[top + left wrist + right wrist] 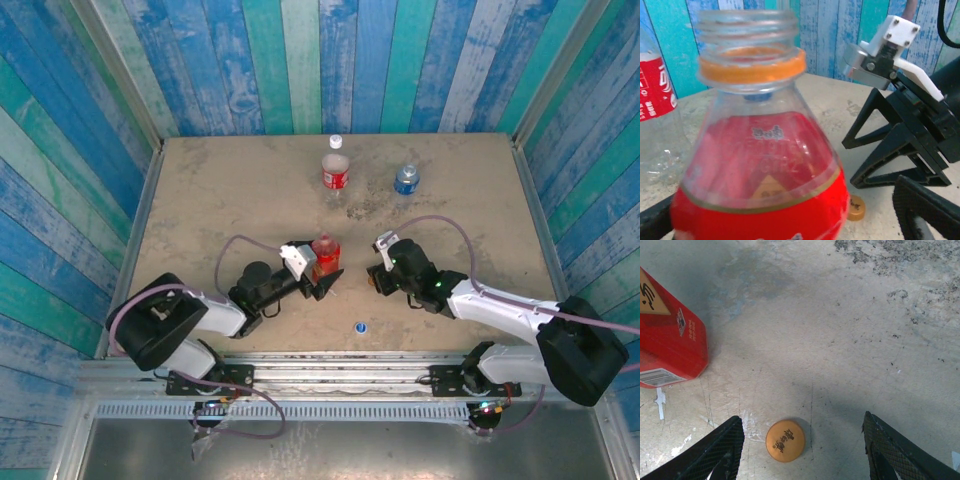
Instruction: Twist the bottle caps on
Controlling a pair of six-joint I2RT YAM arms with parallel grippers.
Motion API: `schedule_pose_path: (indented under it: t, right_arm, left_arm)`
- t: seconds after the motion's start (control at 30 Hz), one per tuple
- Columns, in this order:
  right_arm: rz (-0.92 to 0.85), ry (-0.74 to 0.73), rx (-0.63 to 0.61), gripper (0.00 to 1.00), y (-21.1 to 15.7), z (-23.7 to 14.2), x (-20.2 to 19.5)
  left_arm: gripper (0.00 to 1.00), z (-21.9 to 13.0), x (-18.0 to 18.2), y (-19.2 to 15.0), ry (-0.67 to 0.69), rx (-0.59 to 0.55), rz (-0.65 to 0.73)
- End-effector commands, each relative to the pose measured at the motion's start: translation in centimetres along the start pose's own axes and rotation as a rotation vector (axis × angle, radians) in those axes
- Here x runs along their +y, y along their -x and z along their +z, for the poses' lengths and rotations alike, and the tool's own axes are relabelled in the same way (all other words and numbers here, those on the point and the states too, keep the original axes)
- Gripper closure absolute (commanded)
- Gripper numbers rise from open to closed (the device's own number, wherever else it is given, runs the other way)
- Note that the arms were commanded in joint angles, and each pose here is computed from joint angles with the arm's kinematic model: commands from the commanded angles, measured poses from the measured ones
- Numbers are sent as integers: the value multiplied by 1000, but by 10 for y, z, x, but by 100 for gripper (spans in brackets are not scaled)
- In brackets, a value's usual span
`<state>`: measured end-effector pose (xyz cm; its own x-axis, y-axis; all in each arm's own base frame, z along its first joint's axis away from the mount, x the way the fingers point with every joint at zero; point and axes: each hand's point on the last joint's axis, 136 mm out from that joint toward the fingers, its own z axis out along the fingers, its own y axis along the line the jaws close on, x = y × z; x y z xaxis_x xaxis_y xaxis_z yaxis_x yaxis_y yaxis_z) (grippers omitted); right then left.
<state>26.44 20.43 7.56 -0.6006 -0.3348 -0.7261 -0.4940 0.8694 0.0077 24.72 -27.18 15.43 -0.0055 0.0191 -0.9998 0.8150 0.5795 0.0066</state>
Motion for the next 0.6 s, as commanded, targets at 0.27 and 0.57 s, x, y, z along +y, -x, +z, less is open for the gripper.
schedule_pose_path:
  t: [0.27,0.57]
  right_arm:
    - [28,8,16,35,-8,6,1]
    - [42,-2,-7,35,-6,0,-2]
  left_arm:
    - [14,10,12,16,65,-80,46]
    - [30,16,11,10,47,-55,58]
